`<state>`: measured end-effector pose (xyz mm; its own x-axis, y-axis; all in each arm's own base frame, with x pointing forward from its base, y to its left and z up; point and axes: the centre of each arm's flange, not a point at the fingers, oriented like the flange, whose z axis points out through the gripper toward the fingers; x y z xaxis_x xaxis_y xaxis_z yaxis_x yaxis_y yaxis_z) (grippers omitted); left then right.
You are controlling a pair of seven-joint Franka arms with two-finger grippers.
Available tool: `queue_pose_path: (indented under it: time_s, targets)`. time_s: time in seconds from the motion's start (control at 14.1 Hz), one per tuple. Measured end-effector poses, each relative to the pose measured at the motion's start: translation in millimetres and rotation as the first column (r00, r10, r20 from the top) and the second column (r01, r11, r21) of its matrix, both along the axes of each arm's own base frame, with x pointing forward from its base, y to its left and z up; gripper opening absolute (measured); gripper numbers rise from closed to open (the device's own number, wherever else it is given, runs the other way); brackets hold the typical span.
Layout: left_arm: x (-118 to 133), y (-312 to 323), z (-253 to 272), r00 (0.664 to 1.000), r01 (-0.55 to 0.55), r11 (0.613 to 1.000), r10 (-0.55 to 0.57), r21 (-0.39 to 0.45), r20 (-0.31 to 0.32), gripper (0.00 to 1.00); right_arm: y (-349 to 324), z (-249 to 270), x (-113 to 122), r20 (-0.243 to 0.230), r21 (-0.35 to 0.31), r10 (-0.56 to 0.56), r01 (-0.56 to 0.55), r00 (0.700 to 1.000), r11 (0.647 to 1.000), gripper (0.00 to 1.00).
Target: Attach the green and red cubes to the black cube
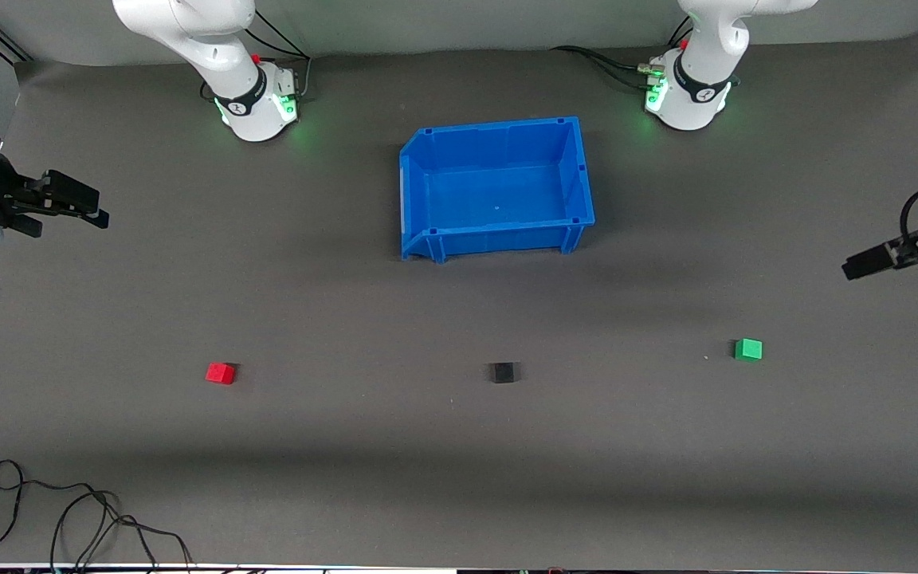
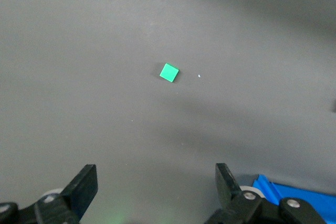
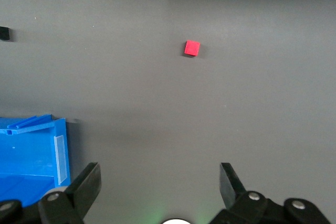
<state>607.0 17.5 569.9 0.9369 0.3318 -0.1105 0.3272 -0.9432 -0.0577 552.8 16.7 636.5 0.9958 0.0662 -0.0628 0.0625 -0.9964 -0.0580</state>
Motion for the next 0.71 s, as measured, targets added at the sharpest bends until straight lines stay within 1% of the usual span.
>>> queue_pose_path:
  time_s: [0.07, 0.21, 0.35, 0.42, 0.57, 0.64, 0.71]
  targets:
    - [4, 2, -10, 0.999, -0.05, 0.999, 0.05, 0.009, -0.011, 1.0, 0, -1, 1, -0.002, 0.0, 0.0, 0.0, 1.0, 1.0, 1.0]
    - [13, 9, -26, 0.99, -0.142, 0.99, 0.142, 0.023, -0.013, 1.0, 0, -5, 2, -0.011, 0.0, 0.0, 0.0, 1.0, 1.0, 1.0]
    - [20, 15, -41, 0.973, -0.232, 0.972, 0.232, 0.033, -0.01, 1.0, -2, -18, 7, -0.038, -0.001, -0.002, 0.002, 0.999, 1.0, 1.0]
    - [23, 17, -48, 0.959, -0.282, 0.959, 0.283, 0.039, -0.002, 1.0, -2, -30, 12, -0.06, -0.004, -0.002, 0.002, 0.998, 1.0, 1.0]
    - [28, 18, -67, 0.922, -0.387, 0.921, 0.387, 0.05, 0.012, 1.0, -6, -53, 23, -0.096, -0.007, -0.016, 0.015, 0.995, 1.0, 0.99]
    - [30, 18, -80, 0.9, -0.436, 0.898, 0.436, 0.055, 0.017, 1.0, -10, -62, 28, -0.109, -0.012, -0.049, 0.048, 0.993, 0.999, 0.98]
    - [32, 19, -96, 0.871, -0.491, 0.869, 0.491, 0.061, 0.023, 1.0, -14, -69, 32, -0.118, -0.023, -0.118, 0.116, 0.986, 0.993, 0.99]
